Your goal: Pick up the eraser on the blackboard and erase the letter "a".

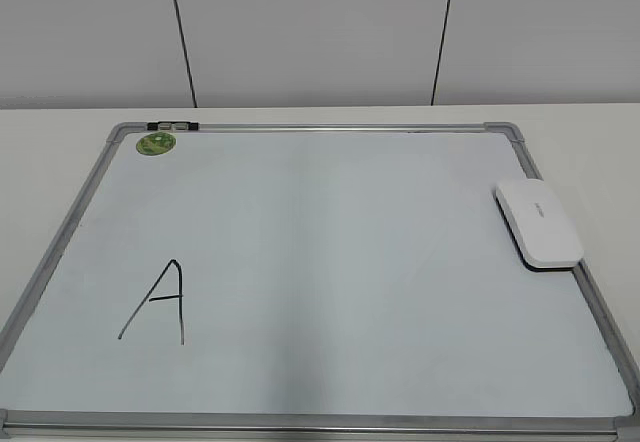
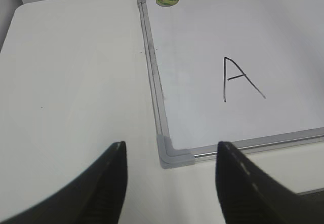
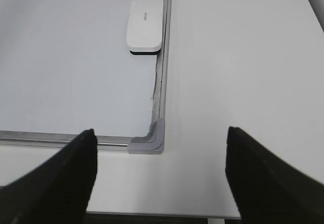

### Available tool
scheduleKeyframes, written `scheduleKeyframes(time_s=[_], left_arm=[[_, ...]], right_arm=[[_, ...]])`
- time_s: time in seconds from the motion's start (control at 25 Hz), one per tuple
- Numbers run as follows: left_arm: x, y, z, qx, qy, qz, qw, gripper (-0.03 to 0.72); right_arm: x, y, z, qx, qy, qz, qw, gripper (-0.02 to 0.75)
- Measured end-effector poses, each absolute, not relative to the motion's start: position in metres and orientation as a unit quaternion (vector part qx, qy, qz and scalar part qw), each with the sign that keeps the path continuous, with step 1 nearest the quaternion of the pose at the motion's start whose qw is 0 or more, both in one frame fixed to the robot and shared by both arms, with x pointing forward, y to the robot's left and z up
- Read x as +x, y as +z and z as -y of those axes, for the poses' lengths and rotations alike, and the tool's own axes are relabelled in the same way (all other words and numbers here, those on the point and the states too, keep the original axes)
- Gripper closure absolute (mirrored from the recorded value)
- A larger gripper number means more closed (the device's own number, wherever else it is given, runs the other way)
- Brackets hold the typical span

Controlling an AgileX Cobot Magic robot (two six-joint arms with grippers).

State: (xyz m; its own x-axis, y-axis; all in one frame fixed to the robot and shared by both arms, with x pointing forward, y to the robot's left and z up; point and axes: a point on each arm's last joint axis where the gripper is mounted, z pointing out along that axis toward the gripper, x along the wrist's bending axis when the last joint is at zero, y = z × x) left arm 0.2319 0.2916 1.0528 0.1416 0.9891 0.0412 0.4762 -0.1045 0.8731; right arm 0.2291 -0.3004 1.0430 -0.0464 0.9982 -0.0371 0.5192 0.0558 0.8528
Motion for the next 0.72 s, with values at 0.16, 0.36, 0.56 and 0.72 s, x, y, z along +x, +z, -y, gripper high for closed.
scheduleKeyframes(time_s=[0.16,0.36,0.56,0.72], left_arm=[[0.2319,1.0528,-0.2916,0.658,0.345,-0.557,0.371,0.279],[0.2319,1.0528,-0.2916,0.658,0.345,-0.557,0.371,0.279],[0.2319,1.0528,-0.2916,0.658,0.345,-0.557,0.371,0.279],[0.2319,1.0528,-0.2916,0.658,0.345,-0.557,0.371,0.279]], right_arm=[[0.2291,1.043,0.3004,0.596,0.343,-0.637,0.349,0.151],[0.2291,1.043,0.3004,0.596,0.343,-0.637,0.349,0.151],[0.2291,1.043,0.3004,0.596,0.343,-0.637,0.349,0.151],[0.2291,1.043,0.3004,0.596,0.343,-0.637,0.349,0.151]])
